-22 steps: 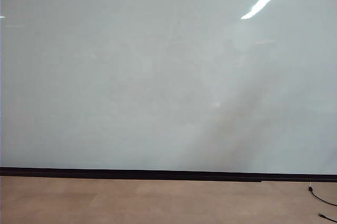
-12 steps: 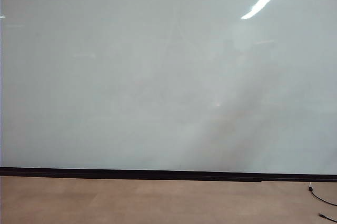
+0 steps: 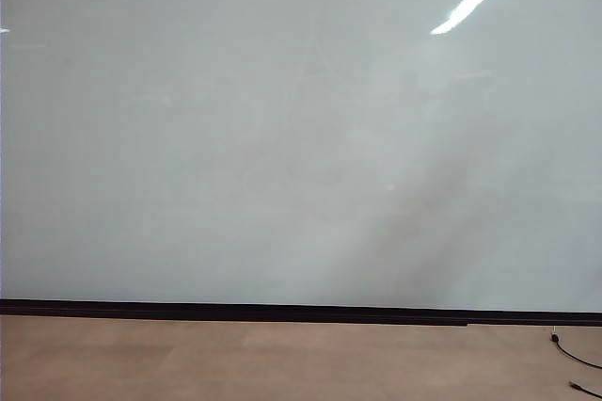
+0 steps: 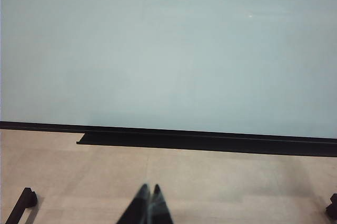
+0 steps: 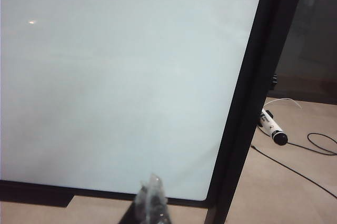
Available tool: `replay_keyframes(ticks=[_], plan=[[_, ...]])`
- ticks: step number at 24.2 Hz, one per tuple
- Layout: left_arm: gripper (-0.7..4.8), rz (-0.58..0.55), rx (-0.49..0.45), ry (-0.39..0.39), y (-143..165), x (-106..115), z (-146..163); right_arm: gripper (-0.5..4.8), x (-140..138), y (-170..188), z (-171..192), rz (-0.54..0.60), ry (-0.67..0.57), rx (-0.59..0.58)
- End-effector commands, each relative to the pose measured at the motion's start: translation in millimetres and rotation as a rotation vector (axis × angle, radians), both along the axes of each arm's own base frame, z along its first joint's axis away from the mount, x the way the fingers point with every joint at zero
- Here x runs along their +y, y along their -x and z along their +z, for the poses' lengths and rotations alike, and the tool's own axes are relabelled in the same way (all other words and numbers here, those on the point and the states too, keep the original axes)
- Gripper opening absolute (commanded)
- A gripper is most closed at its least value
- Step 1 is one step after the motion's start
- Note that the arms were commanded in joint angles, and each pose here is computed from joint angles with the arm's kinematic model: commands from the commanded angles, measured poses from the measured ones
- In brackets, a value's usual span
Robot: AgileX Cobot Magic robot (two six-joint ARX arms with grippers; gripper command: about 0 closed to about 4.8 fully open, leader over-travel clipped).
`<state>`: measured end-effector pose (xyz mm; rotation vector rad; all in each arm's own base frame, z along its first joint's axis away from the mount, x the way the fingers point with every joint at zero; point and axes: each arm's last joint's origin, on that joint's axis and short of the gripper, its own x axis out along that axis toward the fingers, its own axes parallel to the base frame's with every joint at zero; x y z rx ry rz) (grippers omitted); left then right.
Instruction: Pick up the pen on the shelf to the right of the whiteboard and write the letter A.
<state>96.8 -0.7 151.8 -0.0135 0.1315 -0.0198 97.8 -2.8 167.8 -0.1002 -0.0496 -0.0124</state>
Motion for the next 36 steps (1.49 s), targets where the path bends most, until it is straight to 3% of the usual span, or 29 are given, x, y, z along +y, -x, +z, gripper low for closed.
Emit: replay_keyframes(ticks=[1,5,10,13,17,22,25,30,36], plan=[[-0.04,-0.005,-0.009,-0.004,0.1,-0.1,1.6,-0.08,-0.3,0.1,-4.2,-0.010,-0.004,0.054],[-0.04,-0.005,-0.009,-0.004,0.1,-0.1,1.6,-0.03,-3.3,1.1,-16.6,-0.114,-0.024,0.179],[-0.04,-0.005,-0.009,-0.004,0.1,-0.1,1.6,0.37,-7.4,1.9,-16.5,-0.258,-0.018,0.176],[-0.04,-0.005,-0.009,-0.004,0.1,-0.1,1.6,1.78,-9.2,2.2,-13.5,-0.324,-0.017,0.146],[-0.05,-0.005,-0.009,-0.004,0.1,-0.1,1.6,3.52,-9.2,2.0,-12.6,-0.321,0.012,0.140],[-0.05,-0.005,-0.009,-0.004,0.1,-0.1,1.6,4.67,-9.2,1.7,-7.2,-0.323,0.065,0.094],[-0.05,-0.005,-0.009,-0.004,0.1,-0.1,1.6,4.77,-9.8,1.8,-2.0,-0.333,0.134,0.054],[-0.05,-0.005,-0.009,-0.004,0.1,-0.1,1.6,4.79,-15.3,2.5,2.7,-0.350,0.138,0.007],[-0.04,-0.005,-0.009,-0.004,0.1,-0.1,1.6,4.79,-29.3,3.6,2.9,-0.331,0.033,-0.010]])
